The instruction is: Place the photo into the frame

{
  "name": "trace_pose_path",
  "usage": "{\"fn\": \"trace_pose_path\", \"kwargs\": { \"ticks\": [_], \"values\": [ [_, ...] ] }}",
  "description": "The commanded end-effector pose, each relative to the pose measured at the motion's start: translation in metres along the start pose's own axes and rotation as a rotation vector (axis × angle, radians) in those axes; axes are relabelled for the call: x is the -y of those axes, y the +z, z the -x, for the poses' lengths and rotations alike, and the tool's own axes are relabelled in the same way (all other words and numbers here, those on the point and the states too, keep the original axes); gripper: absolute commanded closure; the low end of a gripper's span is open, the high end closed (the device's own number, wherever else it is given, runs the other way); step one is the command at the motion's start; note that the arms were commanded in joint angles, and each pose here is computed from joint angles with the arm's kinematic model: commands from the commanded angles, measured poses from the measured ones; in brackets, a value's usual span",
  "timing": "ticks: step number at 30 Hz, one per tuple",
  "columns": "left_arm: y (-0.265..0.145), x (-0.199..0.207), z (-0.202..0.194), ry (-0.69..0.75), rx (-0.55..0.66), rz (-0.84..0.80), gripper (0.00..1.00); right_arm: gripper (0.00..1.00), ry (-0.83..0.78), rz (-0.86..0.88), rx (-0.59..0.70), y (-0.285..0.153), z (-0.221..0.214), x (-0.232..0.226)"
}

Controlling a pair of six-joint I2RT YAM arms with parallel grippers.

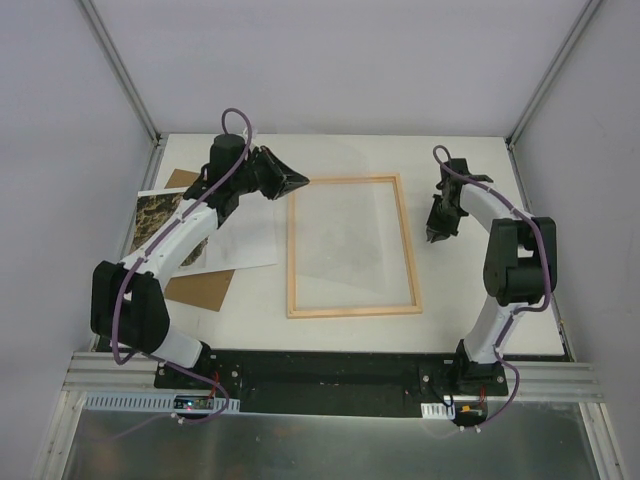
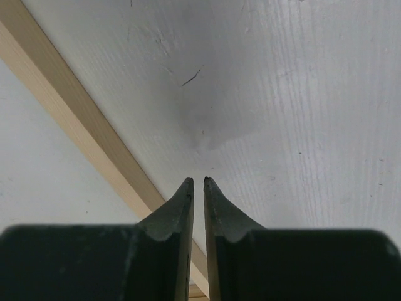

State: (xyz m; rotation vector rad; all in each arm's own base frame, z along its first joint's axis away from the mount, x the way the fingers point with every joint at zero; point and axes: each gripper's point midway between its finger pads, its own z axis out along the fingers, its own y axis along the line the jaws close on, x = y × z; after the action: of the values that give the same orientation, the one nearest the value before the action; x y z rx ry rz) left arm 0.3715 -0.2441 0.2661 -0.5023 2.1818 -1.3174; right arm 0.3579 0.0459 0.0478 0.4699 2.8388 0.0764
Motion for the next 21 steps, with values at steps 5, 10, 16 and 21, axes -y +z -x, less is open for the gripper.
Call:
{"fn": "trace_pose_path", "kwargs": {
  "ticks": [5, 10, 16, 21],
  "values": [
    [0.018, 0.009, -0.008, -0.062, -0.072, -0.229, 1.00, 0.88, 0.014, 0.056, -0.036, 0.009, -0.004, -0.011],
    [0.027, -0.007, -0.013, -0.084, -0.076, -0.241, 1.00, 0.88, 0.016, 0.058, -0.047, 0.014, -0.004, -0.012],
    [0.033, -0.021, -0.021, -0.094, -0.074, -0.262, 1.00, 0.91, 0.016, 0.061, -0.061, 0.019, -0.011, -0.014],
    [0.038, -0.028, -0.025, -0.102, -0.080, -0.269, 1.00, 0.93, 0.023, 0.058, -0.066, 0.019, -0.020, -0.015]
  ]
}}
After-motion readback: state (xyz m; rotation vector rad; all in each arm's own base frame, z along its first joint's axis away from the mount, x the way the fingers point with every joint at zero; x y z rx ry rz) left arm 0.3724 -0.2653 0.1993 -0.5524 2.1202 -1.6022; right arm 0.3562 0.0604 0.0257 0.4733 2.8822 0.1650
